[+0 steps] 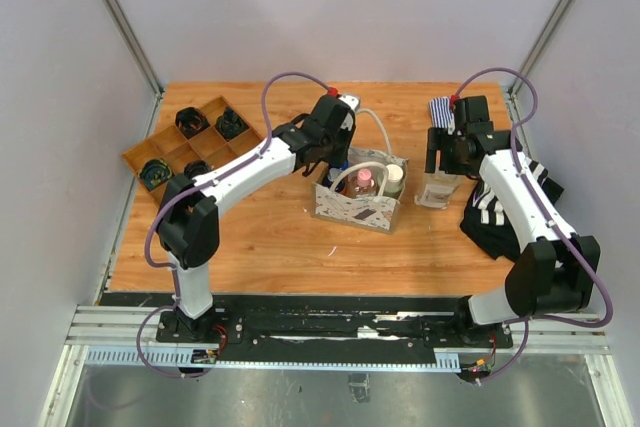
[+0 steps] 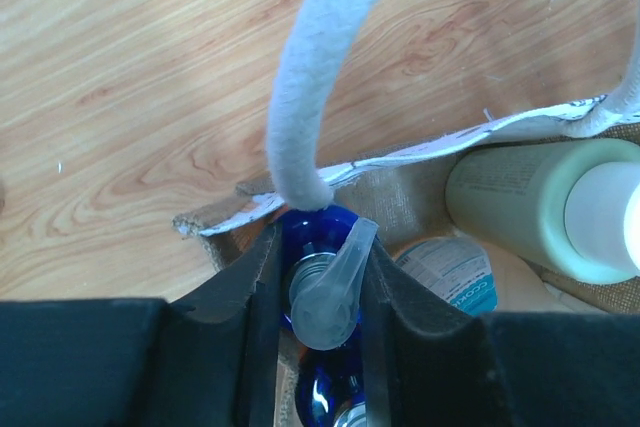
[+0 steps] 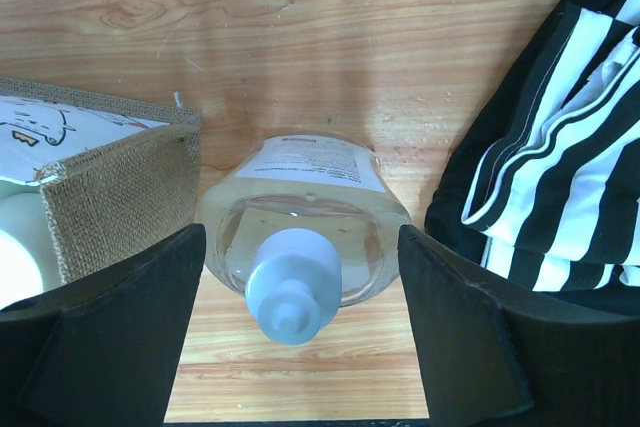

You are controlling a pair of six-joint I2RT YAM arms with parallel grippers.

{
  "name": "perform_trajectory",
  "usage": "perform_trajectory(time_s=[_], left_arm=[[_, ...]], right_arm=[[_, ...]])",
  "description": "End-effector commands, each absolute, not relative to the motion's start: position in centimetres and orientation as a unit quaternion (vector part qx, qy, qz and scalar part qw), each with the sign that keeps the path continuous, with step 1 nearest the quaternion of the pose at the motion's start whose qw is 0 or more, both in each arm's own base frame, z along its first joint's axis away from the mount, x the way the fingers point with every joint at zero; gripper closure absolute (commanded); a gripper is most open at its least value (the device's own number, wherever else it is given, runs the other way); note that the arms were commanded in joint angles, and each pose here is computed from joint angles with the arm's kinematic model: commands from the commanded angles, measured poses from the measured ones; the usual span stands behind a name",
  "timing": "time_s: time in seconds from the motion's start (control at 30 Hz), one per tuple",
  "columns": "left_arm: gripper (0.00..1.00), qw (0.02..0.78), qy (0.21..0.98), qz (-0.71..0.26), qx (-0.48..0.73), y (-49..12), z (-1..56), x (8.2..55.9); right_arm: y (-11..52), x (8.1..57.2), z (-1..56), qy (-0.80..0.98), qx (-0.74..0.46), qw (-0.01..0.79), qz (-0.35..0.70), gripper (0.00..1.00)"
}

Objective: Take the personal care products out of the canvas bag

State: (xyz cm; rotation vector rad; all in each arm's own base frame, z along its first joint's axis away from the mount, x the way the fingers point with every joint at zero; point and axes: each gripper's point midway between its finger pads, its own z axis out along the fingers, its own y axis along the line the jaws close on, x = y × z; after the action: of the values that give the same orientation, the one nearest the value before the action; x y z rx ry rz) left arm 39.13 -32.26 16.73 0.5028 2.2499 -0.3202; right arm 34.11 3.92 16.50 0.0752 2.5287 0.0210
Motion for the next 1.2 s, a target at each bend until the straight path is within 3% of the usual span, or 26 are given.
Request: perform_trajectory(time_s=[0.0, 0.23, 0.4, 0.6, 0.73, 0.97, 1.17], left_arm=[[1.0, 0.405, 0.889, -0.115, 0.18, -31.8, 18.7, 39.3], [0.99, 0.457, 0.868, -0.111, 0.159, -31.1, 24.5, 40.2], [1.0, 0.488, 0.853, -0.117, 0.144, -30.8, 28.2, 40.6], [0.99, 0.532, 0.835, -0.092, 0.105, -28.9, 33.7, 41.1], [0.99, 0.561, 0.824, -0.051, 0.064, -26.3, 37.9, 41.2], [1.0, 0.621, 0.781, -0.071, 0.003, -23.0, 45.0, 39.2], [1.0, 0.631, 0.773, -0.067, -0.019, -20.8, 46.0, 37.6]], right_arm=[[3.8, 33.6, 16.9, 0.951, 0.033, 0.306, 0.018, 0.22], [3.8, 33.3, 20.3, 0.935, 0.019, 0.355, 0.014, 0.22], [3.4, 32.5, 24.9, 0.91, -0.011, 0.412, -0.039, 0.12], [9.0, 32.4, 27.4, 0.886, -0.087, 0.448, 0.079, 0.14], [11.2, 33.5, 26.5, 0.889, -0.114, 0.432, 0.105, 0.15], [15.6, 35.0, 23.5, 0.897, -0.171, 0.388, 0.125, 0.24], [17.9, 35.2, 21.1, 0.905, -0.199, 0.356, 0.12, 0.28]])
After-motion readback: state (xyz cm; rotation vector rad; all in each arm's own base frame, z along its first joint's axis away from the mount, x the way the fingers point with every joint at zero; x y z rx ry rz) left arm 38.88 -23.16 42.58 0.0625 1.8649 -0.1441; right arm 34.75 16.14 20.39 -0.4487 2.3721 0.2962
